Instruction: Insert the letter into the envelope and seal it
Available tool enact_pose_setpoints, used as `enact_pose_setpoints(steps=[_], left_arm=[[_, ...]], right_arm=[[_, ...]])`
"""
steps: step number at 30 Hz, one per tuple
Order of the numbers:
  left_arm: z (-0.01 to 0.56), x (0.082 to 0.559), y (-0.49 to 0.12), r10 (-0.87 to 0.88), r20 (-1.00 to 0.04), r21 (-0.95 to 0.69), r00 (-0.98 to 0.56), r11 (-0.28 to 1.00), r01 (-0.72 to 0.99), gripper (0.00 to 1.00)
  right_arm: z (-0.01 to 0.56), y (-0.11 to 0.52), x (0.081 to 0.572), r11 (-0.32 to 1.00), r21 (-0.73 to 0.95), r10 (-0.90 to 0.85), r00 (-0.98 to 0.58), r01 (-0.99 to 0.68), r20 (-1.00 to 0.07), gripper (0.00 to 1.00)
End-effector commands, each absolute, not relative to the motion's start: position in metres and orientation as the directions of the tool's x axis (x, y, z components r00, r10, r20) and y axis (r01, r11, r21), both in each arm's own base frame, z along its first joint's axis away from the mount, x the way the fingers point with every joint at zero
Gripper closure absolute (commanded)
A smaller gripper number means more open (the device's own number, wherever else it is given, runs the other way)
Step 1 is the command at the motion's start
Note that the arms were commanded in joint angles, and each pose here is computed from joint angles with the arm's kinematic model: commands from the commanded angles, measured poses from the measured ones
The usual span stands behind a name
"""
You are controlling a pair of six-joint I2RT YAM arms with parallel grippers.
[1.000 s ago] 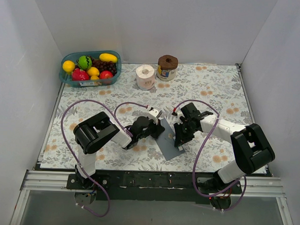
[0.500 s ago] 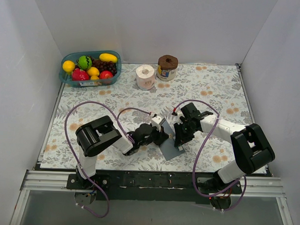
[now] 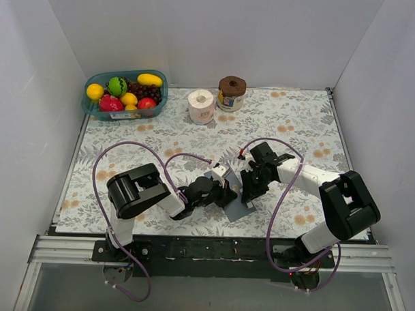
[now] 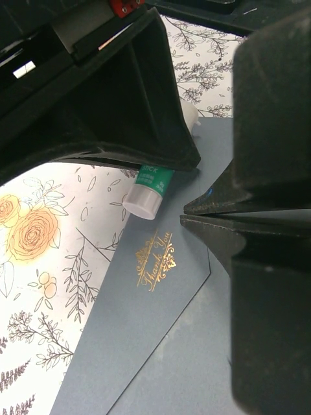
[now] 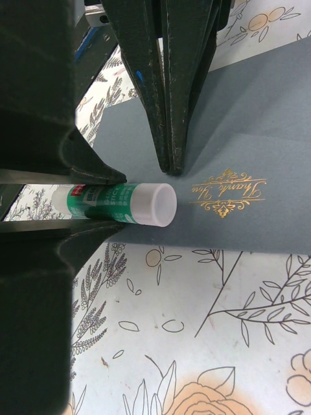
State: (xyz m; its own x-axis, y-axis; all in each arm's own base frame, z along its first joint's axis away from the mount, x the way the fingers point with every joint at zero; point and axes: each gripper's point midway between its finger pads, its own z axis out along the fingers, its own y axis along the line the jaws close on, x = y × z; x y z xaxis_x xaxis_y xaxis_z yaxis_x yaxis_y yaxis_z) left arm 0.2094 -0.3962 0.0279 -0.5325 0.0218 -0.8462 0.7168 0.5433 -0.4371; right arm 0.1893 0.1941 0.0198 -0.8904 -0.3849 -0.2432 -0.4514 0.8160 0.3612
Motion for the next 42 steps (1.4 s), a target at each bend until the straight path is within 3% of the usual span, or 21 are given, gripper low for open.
enact_pose_setpoints(steps=[1,17,34,42], left_arm=[[0.008,0.203,-0.389,0.059,-0.821,-0.436,-0.568,0.578,0.690,1.00],[0.019,0.262,-0.360,-0.027,-0.835,-0.426,-0.549,0.664,0.615,1.00],[0.005,0.210,-0.371,0.020,-0.785,-0.488,-0.619,0.595,0.639,1.00],[0.003,0.219,-0.355,-0.016,-0.803,-0.453,-0.596,0.666,0.593,1.00]], right_arm=[[-0.006,0.174,0.182,0.843,0.277,-0.423,-0.887,-0.460,-0.185,0.99],[-0.006,0.173,0.181,0.844,0.280,-0.421,-0.889,-0.457,-0.181,0.99],[-0.007,0.175,0.182,0.843,0.283,-0.421,-0.888,-0.458,-0.182,0.99],[-0.008,0.174,0.180,0.842,0.286,-0.422,-0.889,-0.457,-0.178,0.99]])
